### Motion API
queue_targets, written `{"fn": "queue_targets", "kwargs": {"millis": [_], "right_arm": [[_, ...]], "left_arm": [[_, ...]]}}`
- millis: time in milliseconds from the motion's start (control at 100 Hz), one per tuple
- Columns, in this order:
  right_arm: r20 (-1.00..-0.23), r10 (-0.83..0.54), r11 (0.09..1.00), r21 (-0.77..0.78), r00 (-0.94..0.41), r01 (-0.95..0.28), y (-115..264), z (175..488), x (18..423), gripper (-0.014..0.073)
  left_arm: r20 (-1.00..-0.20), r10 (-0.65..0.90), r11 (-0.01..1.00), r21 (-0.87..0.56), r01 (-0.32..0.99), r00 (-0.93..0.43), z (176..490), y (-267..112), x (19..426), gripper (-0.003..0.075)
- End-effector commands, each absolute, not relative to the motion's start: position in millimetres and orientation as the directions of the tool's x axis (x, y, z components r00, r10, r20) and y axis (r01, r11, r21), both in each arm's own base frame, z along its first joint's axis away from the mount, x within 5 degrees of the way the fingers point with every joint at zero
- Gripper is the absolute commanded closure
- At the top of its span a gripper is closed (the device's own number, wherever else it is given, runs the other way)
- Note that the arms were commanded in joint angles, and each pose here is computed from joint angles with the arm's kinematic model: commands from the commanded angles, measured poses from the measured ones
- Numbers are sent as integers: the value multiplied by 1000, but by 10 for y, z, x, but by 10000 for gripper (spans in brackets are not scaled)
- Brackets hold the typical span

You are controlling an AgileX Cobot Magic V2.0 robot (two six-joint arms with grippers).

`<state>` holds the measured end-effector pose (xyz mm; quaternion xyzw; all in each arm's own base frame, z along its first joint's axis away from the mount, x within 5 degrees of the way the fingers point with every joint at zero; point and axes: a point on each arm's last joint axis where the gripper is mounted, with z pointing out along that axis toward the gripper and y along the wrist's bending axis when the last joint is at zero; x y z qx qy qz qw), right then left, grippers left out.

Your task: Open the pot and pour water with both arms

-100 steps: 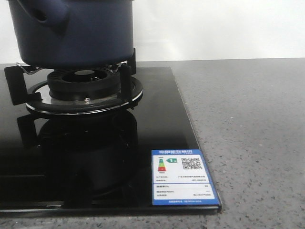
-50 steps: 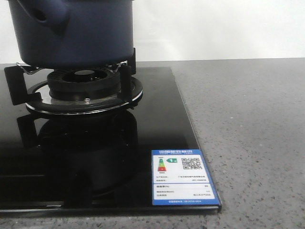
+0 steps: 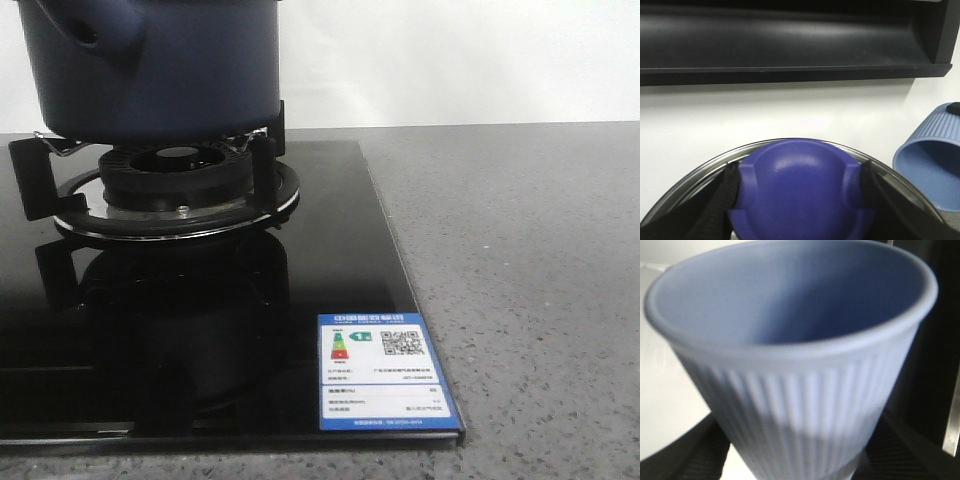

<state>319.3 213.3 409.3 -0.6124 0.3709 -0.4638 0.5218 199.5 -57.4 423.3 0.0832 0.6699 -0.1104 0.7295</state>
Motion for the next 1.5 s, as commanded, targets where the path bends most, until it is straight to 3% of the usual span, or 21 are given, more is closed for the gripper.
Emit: {"fn": "queue_targets", "kwargs": {"millis": [0, 280, 390, 560, 680, 870, 1180, 1490], "right_arm": [[192, -944, -165, -979, 268, 120, 2043, 4405, 3073, 228], [188, -944, -161, -980, 270, 119, 2044, 4405, 3073, 228], [135, -954, -113, -989, 267, 97, 2035, 4399, 3076, 228], [-76, -972, 87, -996, 221, 38, 1980, 4393, 3090, 228], [-361, -915, 366, -931, 180, -8, 1904, 4411, 3103, 228], [-628, -769, 627, -777, 115, -48, 1667, 4500, 3078, 228], [-809, -585, 801, -587, 51, -120, 991, 4378, 2747, 228], [-932, -362, 913, -355, 3, -199, 445, 3867, 2342, 228]], "left_arm": [[-975, -85, 973, -37, 228, 204, 4456, -506, 1935, 348], [-975, -85, 973, -37, 228, 204, 4456, -506, 1935, 348], [-975, -85, 973, -37, 228, 204, 4456, -506, 1935, 348], [-975, -85, 973, -37, 228, 204, 4456, -506, 1935, 348], [-975, -85, 973, -37, 228, 204, 4456, -506, 1935, 348], [-975, -85, 973, -37, 228, 204, 4456, -506, 1935, 348], [-976, -62, 974, -13, 225, 210, 4458, -508, 1934, 348], [-974, -64, 975, -14, 222, 217, 4464, -504, 1934, 348]]}}
